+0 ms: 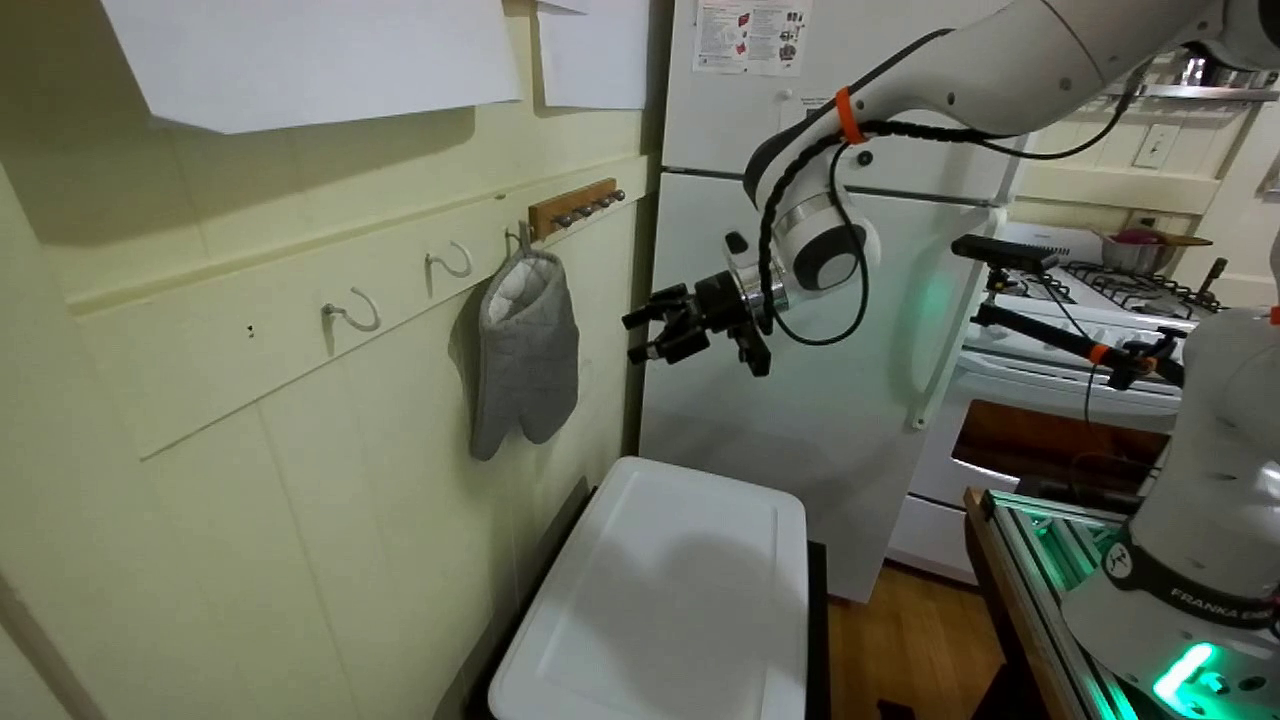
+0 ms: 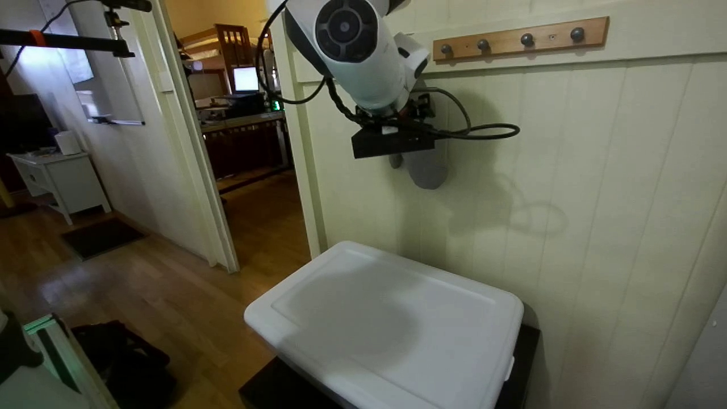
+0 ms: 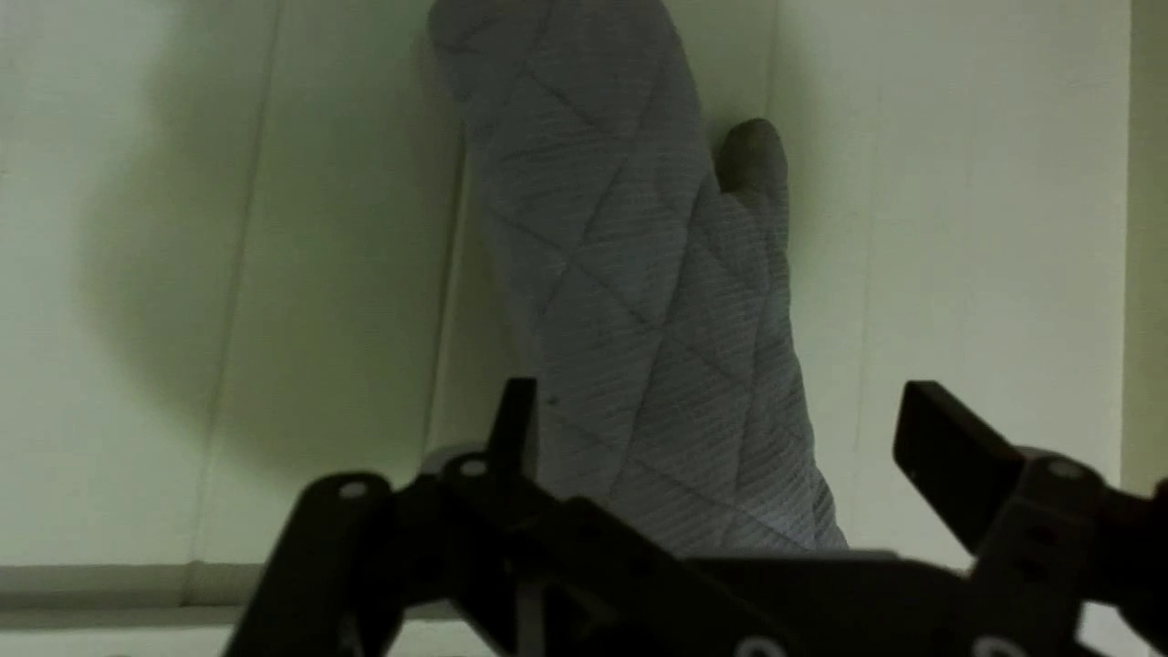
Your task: Remove the oven mitten from the hook
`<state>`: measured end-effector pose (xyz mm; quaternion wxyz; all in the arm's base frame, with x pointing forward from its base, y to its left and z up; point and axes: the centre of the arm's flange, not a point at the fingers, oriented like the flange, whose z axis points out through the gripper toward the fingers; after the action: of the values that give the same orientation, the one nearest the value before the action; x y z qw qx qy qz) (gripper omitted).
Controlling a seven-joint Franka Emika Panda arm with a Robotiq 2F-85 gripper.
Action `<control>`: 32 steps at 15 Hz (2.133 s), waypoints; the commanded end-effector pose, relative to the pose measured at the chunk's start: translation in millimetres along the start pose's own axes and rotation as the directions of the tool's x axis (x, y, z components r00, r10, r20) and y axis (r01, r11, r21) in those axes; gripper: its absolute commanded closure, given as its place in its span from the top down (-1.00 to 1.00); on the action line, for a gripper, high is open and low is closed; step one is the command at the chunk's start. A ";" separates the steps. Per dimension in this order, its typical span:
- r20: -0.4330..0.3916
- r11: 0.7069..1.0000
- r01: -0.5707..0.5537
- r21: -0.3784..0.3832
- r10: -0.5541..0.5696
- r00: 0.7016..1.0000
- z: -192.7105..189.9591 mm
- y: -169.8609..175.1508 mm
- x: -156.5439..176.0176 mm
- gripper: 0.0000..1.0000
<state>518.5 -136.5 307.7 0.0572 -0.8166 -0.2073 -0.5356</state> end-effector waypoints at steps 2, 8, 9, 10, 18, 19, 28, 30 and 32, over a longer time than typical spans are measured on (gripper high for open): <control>-0.073 0.996 0.088 0.031 -0.085 0.994 2.8 19.1 -9.1 1.00; -0.162 0.978 0.156 0.135 -0.134 0.978 15.4 40.6 3.7 1.00; -0.176 0.973 0.177 0.146 -0.150 0.973 18.8 42.9 8.1 1.00; -0.182 0.969 0.196 0.151 -0.167 0.969 22.4 44.7 12.4 1.00; -0.190 0.945 0.270 0.187 -0.235 0.953 61.6 47.1 35.0 1.00; -0.192 0.941 0.278 0.193 -0.241 0.951 67.8 46.6 36.5 1.00; -0.189 0.915 0.293 0.276 -0.247 0.950 94.7 40.9 48.2 -0.30; -0.196 0.907 0.278 0.315 -0.225 0.954 87.1 36.6 53.9 -0.61; -0.223 0.904 0.278 0.324 -0.212 0.951 75.4 32.7 62.4 -0.91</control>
<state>627.5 -127.7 322.8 0.1280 -0.7165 -0.3887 -0.5649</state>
